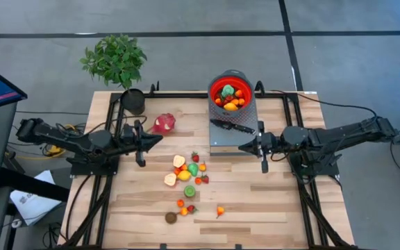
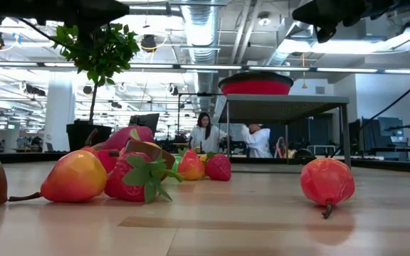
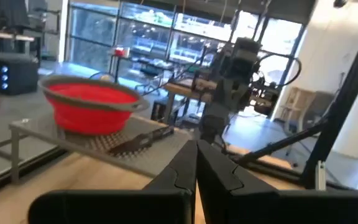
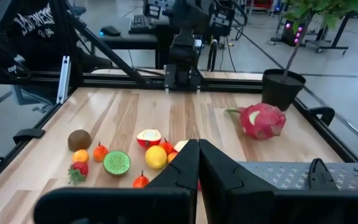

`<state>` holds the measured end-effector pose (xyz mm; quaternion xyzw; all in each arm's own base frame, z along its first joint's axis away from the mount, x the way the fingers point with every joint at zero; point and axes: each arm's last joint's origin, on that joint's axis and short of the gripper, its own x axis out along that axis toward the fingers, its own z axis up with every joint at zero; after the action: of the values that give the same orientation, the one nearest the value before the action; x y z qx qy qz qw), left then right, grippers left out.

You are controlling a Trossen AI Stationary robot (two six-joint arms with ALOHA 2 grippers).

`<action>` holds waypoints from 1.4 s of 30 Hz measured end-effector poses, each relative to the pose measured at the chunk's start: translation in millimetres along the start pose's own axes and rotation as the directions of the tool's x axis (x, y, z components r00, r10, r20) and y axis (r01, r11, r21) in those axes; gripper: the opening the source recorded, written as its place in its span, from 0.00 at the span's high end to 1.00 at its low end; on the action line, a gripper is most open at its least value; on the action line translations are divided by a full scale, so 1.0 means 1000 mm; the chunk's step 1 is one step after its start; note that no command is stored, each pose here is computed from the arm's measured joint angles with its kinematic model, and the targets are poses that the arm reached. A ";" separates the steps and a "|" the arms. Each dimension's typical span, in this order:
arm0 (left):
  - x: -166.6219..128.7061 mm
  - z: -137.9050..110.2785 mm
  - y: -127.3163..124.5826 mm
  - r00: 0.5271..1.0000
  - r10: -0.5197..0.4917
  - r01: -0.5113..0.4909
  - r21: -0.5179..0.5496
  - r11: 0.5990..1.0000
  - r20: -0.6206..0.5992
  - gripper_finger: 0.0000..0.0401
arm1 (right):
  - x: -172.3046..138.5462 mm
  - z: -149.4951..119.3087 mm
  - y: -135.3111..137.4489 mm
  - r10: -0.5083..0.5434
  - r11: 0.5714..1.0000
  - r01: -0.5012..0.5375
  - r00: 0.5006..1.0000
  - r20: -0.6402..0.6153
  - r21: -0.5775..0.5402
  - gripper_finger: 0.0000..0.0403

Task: Pick & Place Fruit
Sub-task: Put the dragon fruit into the red colander on the shelf

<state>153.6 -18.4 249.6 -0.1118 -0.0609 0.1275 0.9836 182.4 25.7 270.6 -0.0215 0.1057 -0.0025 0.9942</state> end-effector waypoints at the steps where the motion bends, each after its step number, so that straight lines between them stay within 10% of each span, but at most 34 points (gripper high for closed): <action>1: 0.001 -0.002 -0.001 1.000 0.023 -0.023 0.005 1.000 -0.008 1.00 | 0.000 0.000 0.000 0.000 1.000 0.000 1.000 0.000 -0.003 0.99; 9: 0.006 -0.007 -0.011 0.976 0.219 -0.219 0.019 0.976 -0.014 1.00 | 0.000 -0.001 -0.001 -0.006 1.000 0.006 1.000 -0.008 -0.004 0.99; 29: 0.035 -0.009 -0.045 0.968 0.215 -0.204 0.096 0.974 -0.127 1.00 | 0.000 -0.001 -0.001 -0.007 1.000 0.007 1.000 -0.008 -0.003 0.99; 42: 0.050 -0.009 -0.044 0.868 0.425 -0.392 0.170 0.904 -0.257 1.00 | 0.000 -0.001 -0.002 -0.018 1.000 0.018 1.000 -0.008 0.000 0.99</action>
<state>213.5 -48.2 256.2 -0.0839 0.1151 0.3183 0.9372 182.4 24.1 269.9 -0.0226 0.1095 -0.0116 0.9937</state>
